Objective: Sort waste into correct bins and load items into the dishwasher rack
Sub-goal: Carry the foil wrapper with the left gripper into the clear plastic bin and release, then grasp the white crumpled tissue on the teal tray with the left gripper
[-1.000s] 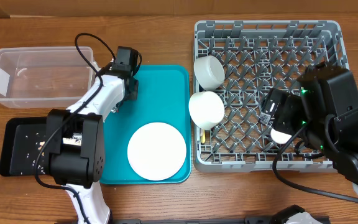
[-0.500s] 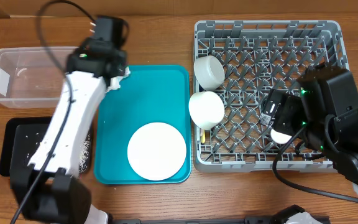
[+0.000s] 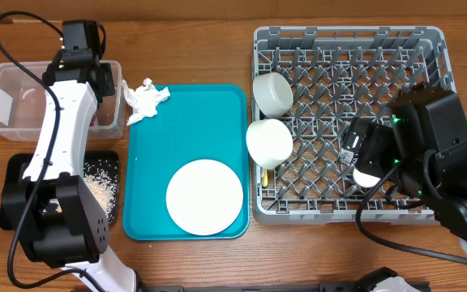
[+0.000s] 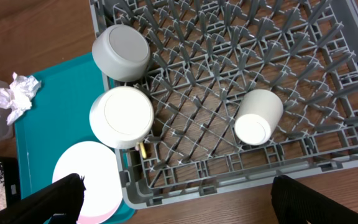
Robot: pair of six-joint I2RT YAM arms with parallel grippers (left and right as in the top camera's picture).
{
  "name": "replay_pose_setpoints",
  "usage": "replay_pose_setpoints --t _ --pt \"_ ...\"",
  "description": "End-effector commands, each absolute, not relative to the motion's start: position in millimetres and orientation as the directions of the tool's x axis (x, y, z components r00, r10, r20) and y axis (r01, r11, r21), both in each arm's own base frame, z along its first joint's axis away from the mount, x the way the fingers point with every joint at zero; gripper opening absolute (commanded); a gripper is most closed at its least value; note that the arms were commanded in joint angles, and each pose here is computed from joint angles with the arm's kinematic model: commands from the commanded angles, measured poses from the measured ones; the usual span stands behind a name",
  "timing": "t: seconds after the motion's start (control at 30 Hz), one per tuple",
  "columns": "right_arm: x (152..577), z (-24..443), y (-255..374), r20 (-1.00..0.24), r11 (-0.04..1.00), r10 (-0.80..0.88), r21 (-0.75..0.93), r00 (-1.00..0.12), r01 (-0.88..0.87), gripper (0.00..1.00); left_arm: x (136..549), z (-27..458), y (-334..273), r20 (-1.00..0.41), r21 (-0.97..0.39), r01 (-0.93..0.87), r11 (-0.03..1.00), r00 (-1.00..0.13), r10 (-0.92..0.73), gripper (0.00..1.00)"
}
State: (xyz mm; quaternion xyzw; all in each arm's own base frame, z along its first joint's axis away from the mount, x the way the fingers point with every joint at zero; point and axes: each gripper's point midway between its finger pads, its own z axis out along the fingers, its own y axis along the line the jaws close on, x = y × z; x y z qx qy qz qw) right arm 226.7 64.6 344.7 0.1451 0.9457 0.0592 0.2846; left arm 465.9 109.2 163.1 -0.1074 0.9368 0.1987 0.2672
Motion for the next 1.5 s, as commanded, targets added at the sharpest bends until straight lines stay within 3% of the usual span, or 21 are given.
replay_pose_setpoints --t 0.0,0.13,0.27,0.5,0.83,1.0,1.07,1.13,1.23,1.47 --pt "226.2 346.7 63.4 -0.529 0.952 0.305 0.195 -0.792 0.237 1.0 477.0 200.7 77.5 -0.602 0.253 -0.235 0.938 -0.798 -0.037 0.6" --pt "226.2 346.7 63.4 -0.529 0.952 0.305 0.195 -0.792 0.237 1.0 480.3 194.6 12.0 -0.582 0.155 -0.047 0.987 -0.811 0.053 0.6" --pt "226.2 346.7 63.5 -0.529 0.952 0.306 0.195 -0.792 0.237 1.0 487.2 170.2 -21.8 -0.544 0.261 0.031 0.965 -0.821 0.173 0.62" --pt "225.8 346.5 64.0 -0.526 0.952 0.306 0.198 -0.794 0.235 1.0 499.8 103.2 -19.4 -0.422 0.461 0.015 0.887 -0.876 0.234 0.6" --pt "222.5 344.2 62.4 -0.516 0.953 0.301 0.186 -0.802 0.239 1.0 507.0 42.4 -5.2 -0.373 0.468 -0.027 0.883 -0.912 0.17 0.64" --pt "222.0 343.9 62.1 -0.514 0.953 0.301 0.184 -0.803 0.239 1.0 504.9 22.9 -10.0 -0.343 0.446 0.0 0.895 -0.923 0.171 0.54" --pt "222.0 343.9 62.0 -0.515 0.953 0.301 0.184 -0.803 0.239 1.0 501.8 13.9 -14.5 -0.323 0.422 0.023 0.906 -0.93 0.174 0.41" --pt "222.1 344.0 61.6 -0.516 0.953 0.301 0.182 -0.802 0.241 1.0 497.7 9.1 -19.3 -0.305 0.399 0.04 0.916 -0.936 0.174 0.2" --pt "222.1 343.9 61.5 -0.516 0.953 0.301 0.182 -0.802 0.241 1.0 496.7 12.9 -25.7 -0.305 0.397 0.053 0.916 -0.934 0.186 0.05" --pt "222.1 344.0 61.5 -0.516 0.953 0.301 0.182 -0.802 0.241 1.0 495.6 60.4 -42.4 -0.368 0.382 0.052 0.923 -0.907 0.204 0.04"
